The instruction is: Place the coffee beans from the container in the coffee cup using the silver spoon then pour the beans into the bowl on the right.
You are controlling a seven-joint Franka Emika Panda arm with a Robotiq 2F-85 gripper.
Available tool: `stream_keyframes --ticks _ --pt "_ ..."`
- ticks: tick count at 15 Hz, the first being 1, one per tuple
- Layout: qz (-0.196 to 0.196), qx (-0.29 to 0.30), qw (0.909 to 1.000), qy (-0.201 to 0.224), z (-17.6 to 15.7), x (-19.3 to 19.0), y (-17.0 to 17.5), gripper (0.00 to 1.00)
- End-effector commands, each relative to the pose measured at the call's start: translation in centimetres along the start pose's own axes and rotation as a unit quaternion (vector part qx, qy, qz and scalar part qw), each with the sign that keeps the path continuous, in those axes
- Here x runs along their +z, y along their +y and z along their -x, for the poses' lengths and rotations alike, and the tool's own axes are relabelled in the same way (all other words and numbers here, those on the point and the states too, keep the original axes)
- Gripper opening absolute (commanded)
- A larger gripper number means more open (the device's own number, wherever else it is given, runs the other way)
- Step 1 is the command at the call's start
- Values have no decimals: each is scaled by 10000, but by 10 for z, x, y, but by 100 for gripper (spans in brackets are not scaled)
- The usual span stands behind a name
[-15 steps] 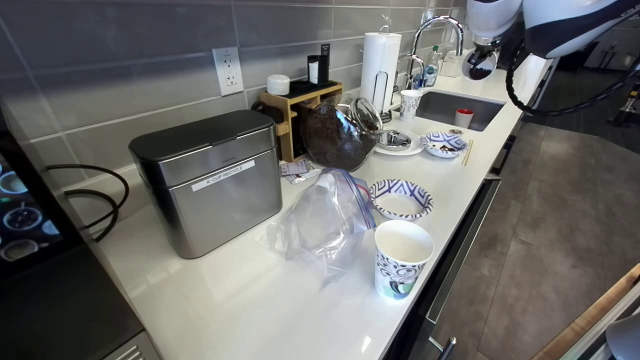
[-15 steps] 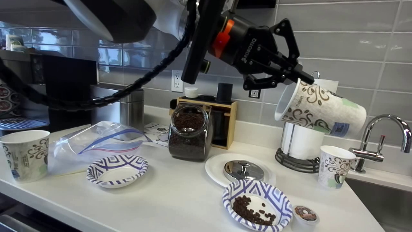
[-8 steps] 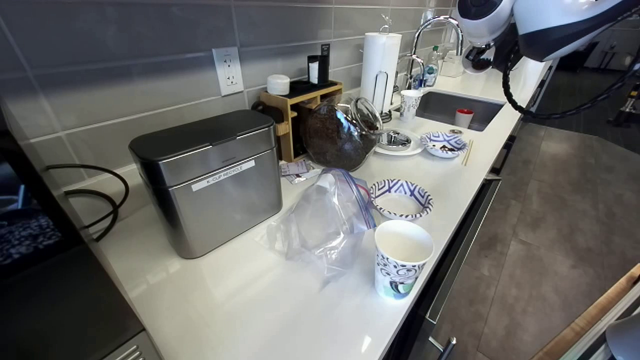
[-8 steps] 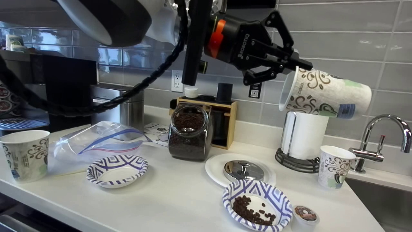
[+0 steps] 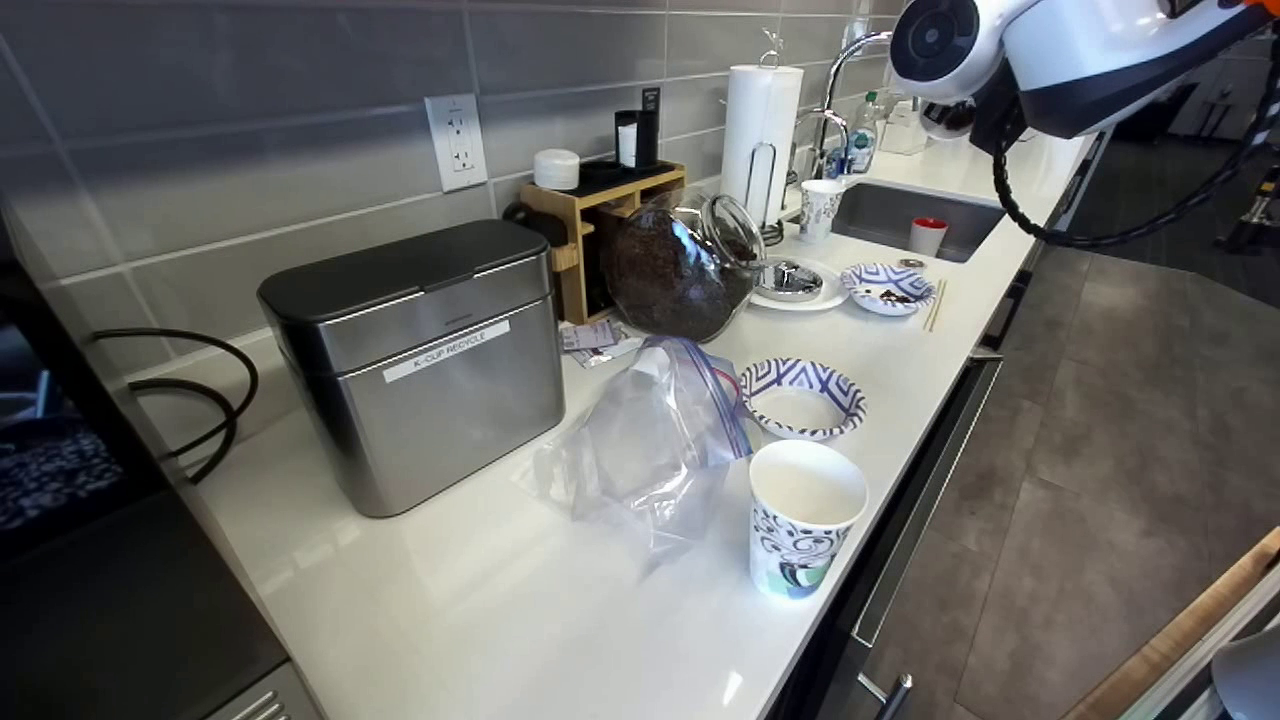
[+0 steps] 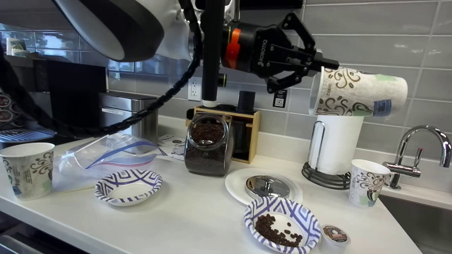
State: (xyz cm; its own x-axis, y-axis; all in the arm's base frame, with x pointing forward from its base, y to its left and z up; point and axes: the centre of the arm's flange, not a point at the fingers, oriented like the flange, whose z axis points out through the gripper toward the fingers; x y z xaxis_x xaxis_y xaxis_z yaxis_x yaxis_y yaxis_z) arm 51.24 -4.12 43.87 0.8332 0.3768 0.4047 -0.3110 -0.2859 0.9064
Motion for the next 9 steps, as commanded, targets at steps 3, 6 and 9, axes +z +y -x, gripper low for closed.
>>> stream_keyframes --ticks 3,6,9 --pt "474 72 9986 234 5 -8 -16 1" --pt "702 90 9970 316 4 -11 -20 1" --pt "913 107 9950 398 4 -14 -22 1"
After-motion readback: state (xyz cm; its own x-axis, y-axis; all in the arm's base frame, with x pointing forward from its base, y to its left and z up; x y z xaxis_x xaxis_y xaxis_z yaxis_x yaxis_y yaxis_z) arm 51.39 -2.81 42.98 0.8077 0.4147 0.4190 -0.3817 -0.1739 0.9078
